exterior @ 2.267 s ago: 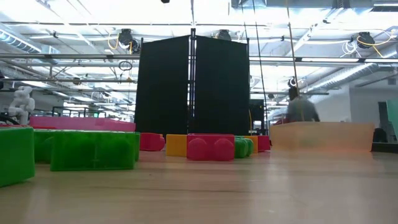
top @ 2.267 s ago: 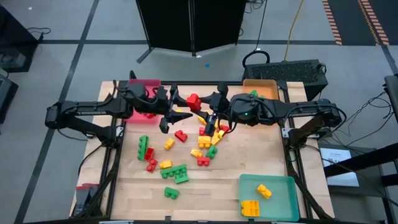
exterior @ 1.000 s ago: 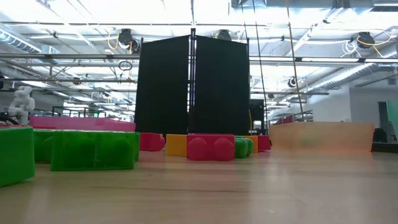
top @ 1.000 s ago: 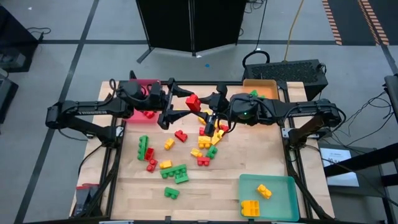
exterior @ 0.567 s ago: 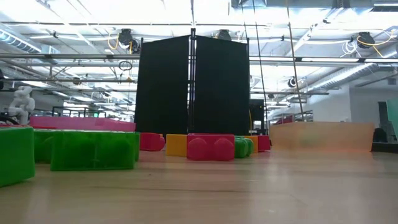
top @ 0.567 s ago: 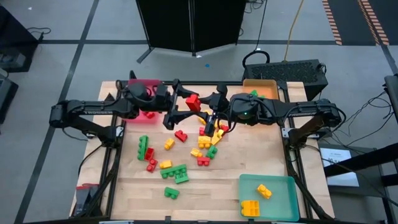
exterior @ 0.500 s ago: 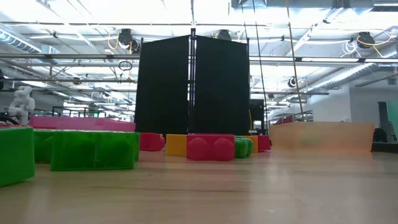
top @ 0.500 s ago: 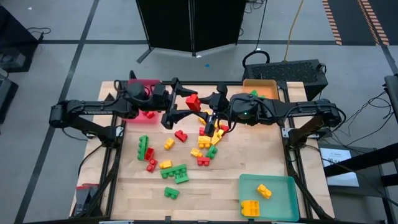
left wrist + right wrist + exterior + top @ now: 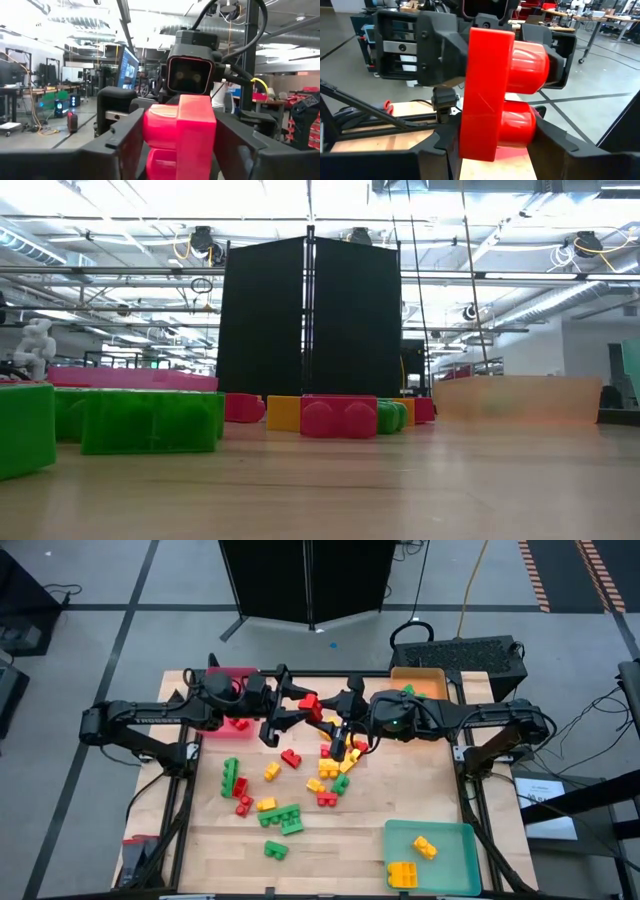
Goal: Sort blocks
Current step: Put the red game piece into the red bin
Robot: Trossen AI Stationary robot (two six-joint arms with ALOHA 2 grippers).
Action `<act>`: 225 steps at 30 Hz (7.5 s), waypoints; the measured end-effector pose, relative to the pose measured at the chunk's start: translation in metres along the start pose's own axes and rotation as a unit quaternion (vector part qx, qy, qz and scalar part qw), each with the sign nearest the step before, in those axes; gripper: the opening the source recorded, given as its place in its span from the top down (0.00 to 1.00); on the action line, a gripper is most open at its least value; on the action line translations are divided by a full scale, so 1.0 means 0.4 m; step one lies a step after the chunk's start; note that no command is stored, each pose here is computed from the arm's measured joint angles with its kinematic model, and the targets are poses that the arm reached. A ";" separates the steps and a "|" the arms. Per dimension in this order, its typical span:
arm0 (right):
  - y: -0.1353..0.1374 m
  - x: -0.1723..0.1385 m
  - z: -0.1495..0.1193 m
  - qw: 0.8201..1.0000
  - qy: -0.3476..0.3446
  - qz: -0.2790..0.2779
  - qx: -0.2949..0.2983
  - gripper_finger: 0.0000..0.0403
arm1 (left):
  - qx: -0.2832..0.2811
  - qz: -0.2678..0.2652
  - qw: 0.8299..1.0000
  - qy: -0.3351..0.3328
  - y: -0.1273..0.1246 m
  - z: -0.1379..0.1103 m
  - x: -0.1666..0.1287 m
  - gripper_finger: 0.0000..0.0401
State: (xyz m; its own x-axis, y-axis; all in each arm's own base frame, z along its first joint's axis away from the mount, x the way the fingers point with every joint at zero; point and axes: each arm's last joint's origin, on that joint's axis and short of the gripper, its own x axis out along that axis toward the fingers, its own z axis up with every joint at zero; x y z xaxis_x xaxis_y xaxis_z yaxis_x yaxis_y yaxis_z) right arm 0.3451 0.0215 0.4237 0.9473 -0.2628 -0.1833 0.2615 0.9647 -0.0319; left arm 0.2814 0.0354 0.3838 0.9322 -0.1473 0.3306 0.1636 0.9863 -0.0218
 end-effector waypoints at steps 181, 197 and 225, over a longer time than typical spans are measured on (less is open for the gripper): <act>-0.168 0.141 -0.566 0.851 0.498 0.113 -0.123 0.62 | -0.285 0.312 0.863 0.277 0.142 -0.104 -0.419 0.27; -0.237 0.037 -0.078 0.998 -0.044 0.051 -0.001 0.62 | -0.192 0.200 0.948 0.155 0.116 -0.040 -0.337 0.27; -0.213 0.081 -0.064 0.985 -0.124 0.106 0.061 0.62 | -0.081 0.075 0.992 0.064 0.094 -0.095 -0.179 0.27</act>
State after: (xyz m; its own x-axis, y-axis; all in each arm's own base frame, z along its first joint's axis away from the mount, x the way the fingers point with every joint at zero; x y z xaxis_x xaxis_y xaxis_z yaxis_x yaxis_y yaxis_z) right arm 0.3486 -0.0686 0.3952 0.9951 -0.0659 0.0736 0.0583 0.9931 0.1016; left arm 0.2332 0.0804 0.3234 0.9814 -0.0190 0.1909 0.0609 0.9745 -0.2159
